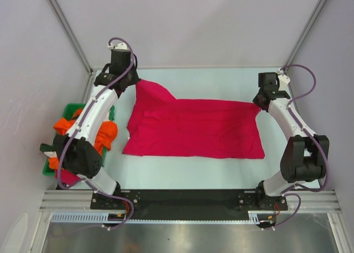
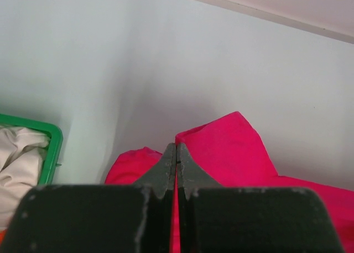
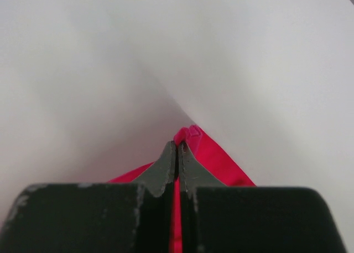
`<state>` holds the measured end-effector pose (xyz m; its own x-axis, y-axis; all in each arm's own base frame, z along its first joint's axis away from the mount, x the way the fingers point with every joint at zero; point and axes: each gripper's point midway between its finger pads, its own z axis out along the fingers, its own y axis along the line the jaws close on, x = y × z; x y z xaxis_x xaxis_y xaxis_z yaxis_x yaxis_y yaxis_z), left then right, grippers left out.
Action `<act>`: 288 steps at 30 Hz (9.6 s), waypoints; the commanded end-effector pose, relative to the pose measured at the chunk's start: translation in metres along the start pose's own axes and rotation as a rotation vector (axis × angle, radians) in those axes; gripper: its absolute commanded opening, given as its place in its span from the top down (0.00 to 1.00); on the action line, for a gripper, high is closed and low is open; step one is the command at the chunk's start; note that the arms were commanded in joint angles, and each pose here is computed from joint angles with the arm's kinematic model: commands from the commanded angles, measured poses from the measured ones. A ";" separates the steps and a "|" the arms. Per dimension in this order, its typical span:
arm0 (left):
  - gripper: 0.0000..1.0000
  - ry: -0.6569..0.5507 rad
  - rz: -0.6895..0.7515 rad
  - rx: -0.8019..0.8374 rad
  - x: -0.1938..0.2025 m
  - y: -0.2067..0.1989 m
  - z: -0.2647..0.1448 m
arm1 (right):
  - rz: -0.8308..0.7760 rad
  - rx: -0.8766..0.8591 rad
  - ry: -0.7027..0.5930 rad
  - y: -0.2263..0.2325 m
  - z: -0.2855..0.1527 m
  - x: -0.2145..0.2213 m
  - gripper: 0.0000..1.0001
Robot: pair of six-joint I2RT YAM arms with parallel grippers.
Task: Fold and stack the t-shirts
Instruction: Fold the other side of the tshirt into a rectangle
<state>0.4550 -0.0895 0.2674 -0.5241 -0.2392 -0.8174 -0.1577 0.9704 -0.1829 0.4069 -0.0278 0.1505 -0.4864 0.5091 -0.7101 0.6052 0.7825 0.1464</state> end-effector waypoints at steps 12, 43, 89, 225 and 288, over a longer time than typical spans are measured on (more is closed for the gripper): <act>1.00 -0.129 -0.030 0.009 -0.020 0.014 -0.054 | -0.022 -0.004 -0.090 -0.016 -0.047 -0.011 1.00; 1.00 0.004 -0.015 -0.052 0.097 0.067 -0.076 | -0.085 0.066 0.027 -0.070 -0.062 0.076 1.00; 1.00 0.309 -0.038 -0.100 0.220 0.094 -0.073 | 0.048 0.239 0.302 -0.117 -0.069 0.179 1.00; 1.00 0.521 -0.054 0.139 0.242 -0.019 0.037 | -0.294 -0.286 0.096 0.087 -0.079 0.116 0.63; 0.37 0.448 0.034 0.099 0.259 -0.041 -0.029 | -0.296 -0.260 0.162 0.084 -0.054 0.150 0.77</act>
<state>0.2806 -0.2021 0.0887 -0.8454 -0.2039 -0.4937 -0.0636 0.9562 -0.2858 0.3382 0.1378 0.0968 -0.7411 0.2527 -0.6220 0.2158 0.9670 0.1357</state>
